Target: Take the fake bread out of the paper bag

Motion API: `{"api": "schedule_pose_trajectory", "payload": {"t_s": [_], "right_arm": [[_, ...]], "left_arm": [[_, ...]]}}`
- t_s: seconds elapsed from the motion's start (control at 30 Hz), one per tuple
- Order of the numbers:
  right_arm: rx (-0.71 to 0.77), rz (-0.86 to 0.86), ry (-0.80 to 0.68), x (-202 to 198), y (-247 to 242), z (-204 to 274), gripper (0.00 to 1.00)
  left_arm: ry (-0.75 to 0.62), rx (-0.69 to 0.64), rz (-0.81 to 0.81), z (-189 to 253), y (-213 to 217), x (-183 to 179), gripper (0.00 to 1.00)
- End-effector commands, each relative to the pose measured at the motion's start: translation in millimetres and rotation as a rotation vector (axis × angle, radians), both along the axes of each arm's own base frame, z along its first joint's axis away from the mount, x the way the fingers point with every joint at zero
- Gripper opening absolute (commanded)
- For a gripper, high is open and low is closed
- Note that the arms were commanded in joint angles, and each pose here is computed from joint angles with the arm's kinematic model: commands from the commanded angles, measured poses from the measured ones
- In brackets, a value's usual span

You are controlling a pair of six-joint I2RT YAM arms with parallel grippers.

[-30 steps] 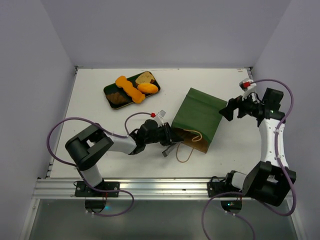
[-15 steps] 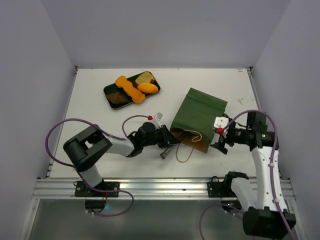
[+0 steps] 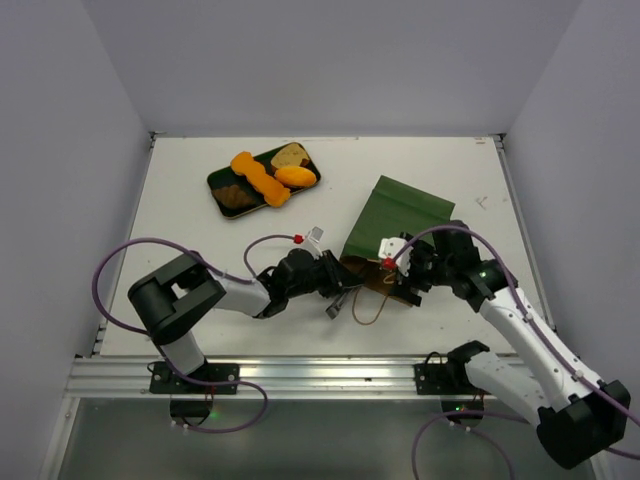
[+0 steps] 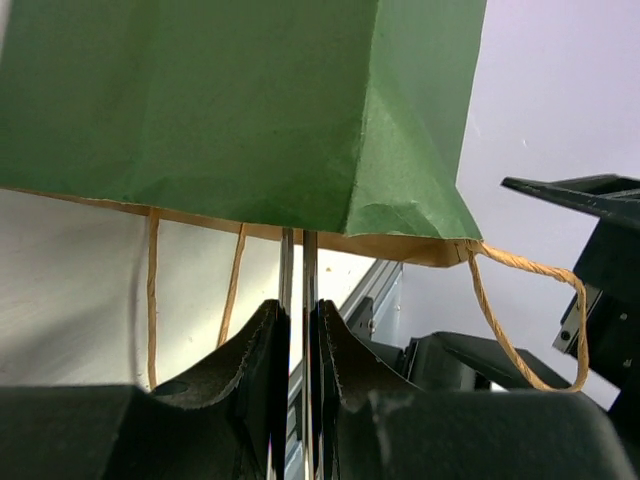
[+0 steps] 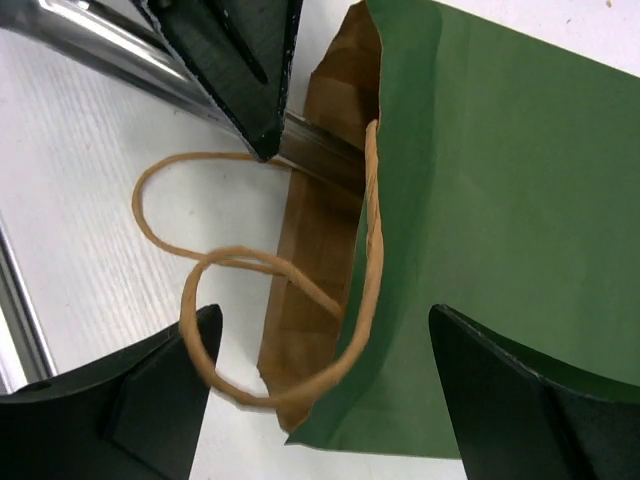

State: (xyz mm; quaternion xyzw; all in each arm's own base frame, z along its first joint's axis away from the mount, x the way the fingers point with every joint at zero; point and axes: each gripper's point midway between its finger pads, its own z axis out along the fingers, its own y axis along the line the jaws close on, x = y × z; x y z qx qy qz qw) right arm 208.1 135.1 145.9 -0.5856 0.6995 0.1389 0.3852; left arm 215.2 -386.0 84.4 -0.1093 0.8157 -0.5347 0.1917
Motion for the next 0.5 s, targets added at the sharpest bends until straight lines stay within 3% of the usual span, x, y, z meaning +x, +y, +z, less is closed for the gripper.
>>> {"api": "schedule_pose_trajectory", "payload": {"t_s": [0.0, 0.03, 0.2, 0.47], "right_arm": [[-0.058, -0.148, -0.095, 28, 1, 3, 0.88], [-0.057, -0.172, -0.121, 35, 2, 4, 0.85], [-0.113, -0.241, -0.151, 48, -3, 0, 0.55], [-0.039, -0.261, -0.102, 51, 11, 6, 0.21]], "left_arm": [[-0.042, -0.073, 0.085, 23, -1, 10, 0.01], [-0.04, -0.078, 0.09, 25, -2, 9, 0.01], [-0.037, -0.08, 0.126, 24, -4, 12, 0.01], [-0.008, -0.106, 0.125, 21, -18, 10, 0.02]]}}
